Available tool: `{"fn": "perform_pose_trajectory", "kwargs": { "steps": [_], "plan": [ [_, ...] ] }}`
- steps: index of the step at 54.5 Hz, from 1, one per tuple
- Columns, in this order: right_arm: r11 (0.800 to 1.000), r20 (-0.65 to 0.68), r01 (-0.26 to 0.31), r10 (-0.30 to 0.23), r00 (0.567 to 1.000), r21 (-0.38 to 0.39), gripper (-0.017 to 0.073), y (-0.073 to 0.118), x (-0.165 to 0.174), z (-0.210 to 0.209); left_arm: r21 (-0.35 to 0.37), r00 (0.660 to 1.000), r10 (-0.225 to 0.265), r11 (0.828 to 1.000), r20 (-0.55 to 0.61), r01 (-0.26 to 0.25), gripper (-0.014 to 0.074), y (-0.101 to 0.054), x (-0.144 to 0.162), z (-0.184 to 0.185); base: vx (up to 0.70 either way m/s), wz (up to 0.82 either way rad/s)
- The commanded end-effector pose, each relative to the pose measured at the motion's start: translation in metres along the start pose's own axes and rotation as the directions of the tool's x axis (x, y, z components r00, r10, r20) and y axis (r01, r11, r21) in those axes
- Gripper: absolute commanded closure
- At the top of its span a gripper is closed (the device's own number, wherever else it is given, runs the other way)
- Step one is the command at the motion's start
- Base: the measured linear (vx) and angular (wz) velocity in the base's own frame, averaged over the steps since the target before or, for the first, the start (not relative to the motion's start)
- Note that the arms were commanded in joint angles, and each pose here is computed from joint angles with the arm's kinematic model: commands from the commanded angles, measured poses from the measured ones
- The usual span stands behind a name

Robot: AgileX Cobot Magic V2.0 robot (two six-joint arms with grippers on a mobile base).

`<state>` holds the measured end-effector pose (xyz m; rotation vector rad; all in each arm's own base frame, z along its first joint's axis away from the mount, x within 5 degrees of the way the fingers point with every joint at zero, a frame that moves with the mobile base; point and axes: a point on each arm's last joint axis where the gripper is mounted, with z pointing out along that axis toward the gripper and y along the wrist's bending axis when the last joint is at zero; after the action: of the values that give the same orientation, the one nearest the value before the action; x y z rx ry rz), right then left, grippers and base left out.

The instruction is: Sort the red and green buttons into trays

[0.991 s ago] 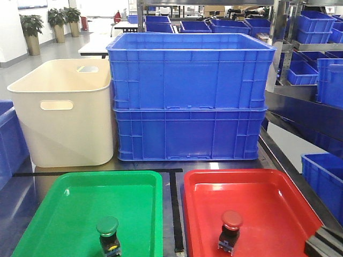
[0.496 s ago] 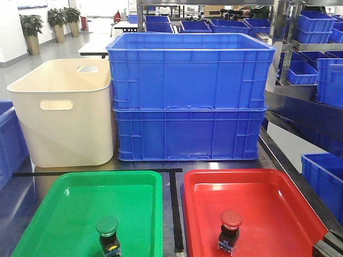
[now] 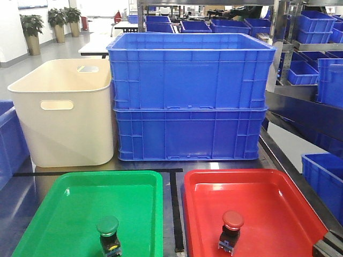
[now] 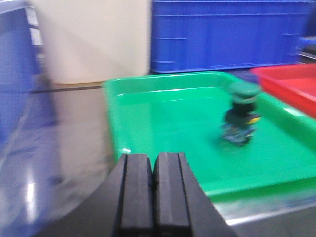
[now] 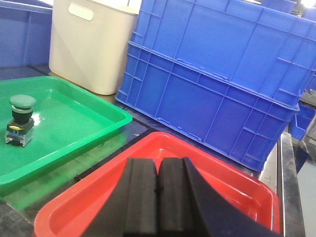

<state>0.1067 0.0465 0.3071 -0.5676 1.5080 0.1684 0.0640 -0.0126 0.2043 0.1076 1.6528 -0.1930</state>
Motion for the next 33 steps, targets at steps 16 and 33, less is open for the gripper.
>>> {"fn": "perform_pose_trajectory", "kwargs": {
  "steps": [16, 33],
  "plan": [
    [1.0, 0.026, -0.012, 0.012, 1.0, 0.016, 0.0572, -0.0034, -0.0093, -0.0003, -0.053, 0.986, 0.039, 0.998, 0.161, -0.031, 0.0599, 0.0034, 0.0019, -0.0095, 0.0, 0.0],
    [1.0, 0.026, -0.009, 0.008, 1.0, 0.017, 0.0572, -0.0034, -0.0094, -0.0003, -0.053, 0.986, 0.039, 0.998, 0.161, -0.031, 0.0599, 0.0034, 0.0019, -0.0095, 0.0, 0.0]
  ]
}}
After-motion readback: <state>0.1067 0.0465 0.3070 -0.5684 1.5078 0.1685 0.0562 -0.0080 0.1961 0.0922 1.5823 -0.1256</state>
